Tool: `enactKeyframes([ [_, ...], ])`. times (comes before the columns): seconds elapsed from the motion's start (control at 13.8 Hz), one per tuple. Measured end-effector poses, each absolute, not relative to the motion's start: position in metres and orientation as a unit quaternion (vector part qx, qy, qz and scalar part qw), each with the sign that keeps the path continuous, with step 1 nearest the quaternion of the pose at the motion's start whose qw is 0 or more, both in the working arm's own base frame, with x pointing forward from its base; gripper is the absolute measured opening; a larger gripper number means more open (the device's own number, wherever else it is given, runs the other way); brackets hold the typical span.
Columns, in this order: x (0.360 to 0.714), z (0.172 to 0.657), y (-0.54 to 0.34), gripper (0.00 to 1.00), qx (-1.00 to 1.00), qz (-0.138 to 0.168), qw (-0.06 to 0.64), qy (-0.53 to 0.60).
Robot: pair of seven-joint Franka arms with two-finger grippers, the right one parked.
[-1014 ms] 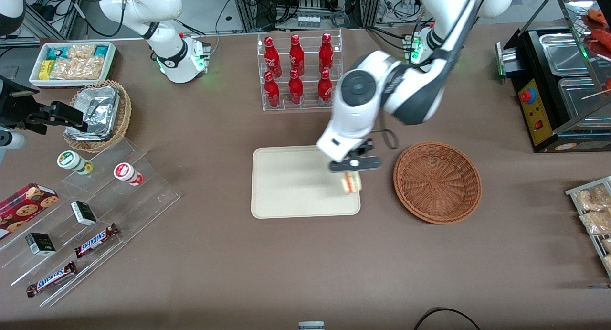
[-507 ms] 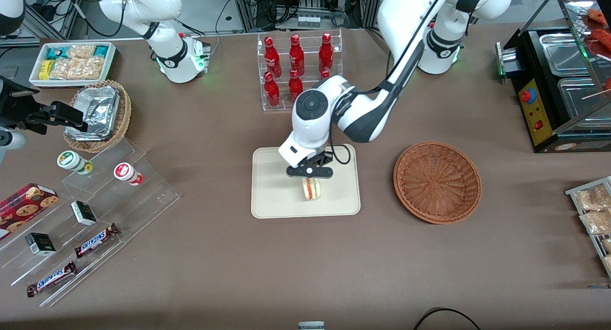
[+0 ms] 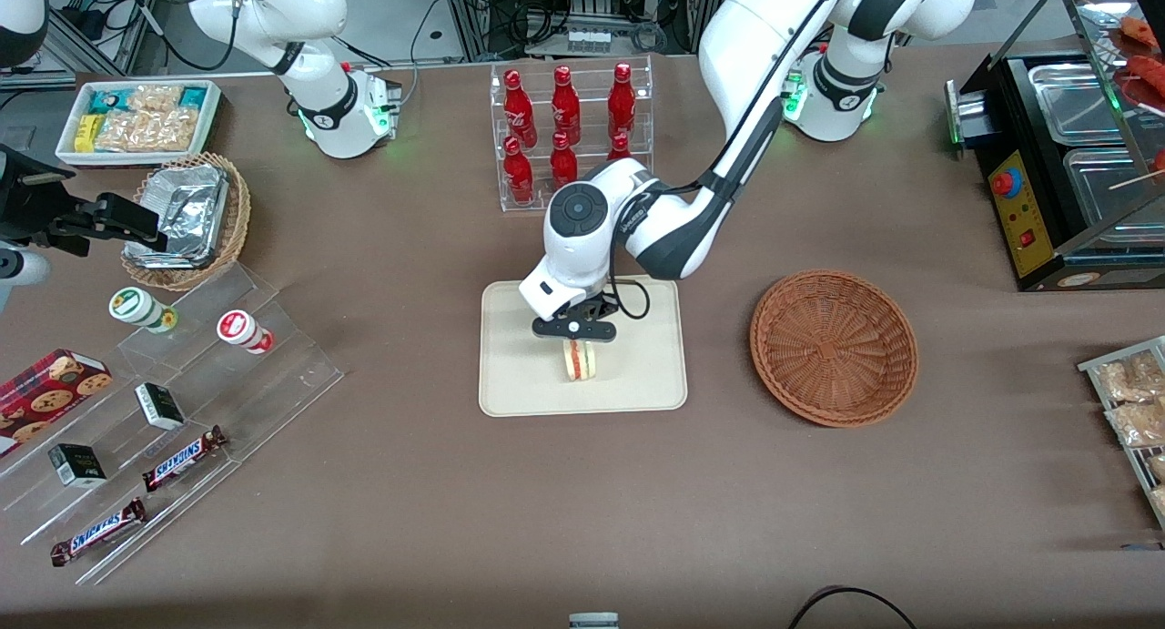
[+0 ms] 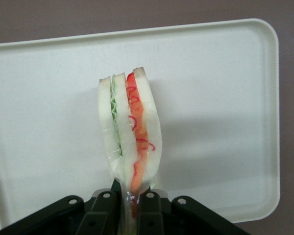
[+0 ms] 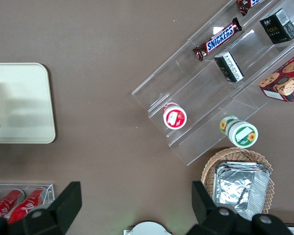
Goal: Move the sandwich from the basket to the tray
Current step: 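Lower the sandwich onto the tray and open the left gripper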
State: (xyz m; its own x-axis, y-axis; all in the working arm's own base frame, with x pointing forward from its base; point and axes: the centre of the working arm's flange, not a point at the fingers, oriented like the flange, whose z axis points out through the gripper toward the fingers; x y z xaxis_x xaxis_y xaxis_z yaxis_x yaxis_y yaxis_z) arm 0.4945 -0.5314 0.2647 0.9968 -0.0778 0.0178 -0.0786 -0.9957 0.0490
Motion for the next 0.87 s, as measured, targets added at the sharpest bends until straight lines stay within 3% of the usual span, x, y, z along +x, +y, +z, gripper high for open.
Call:
enactKeyframes([
  [0.36,0.491,0.235,-0.535,0.15,0.999,0.003,0.021,-0.044],
  [0.51,0.491,0.235,-0.539,0.31,0.998,0.013,0.031,-0.046],
  [0.87,0.498,0.259,-0.537,0.84,0.999,0.016,0.028,-0.042],
])
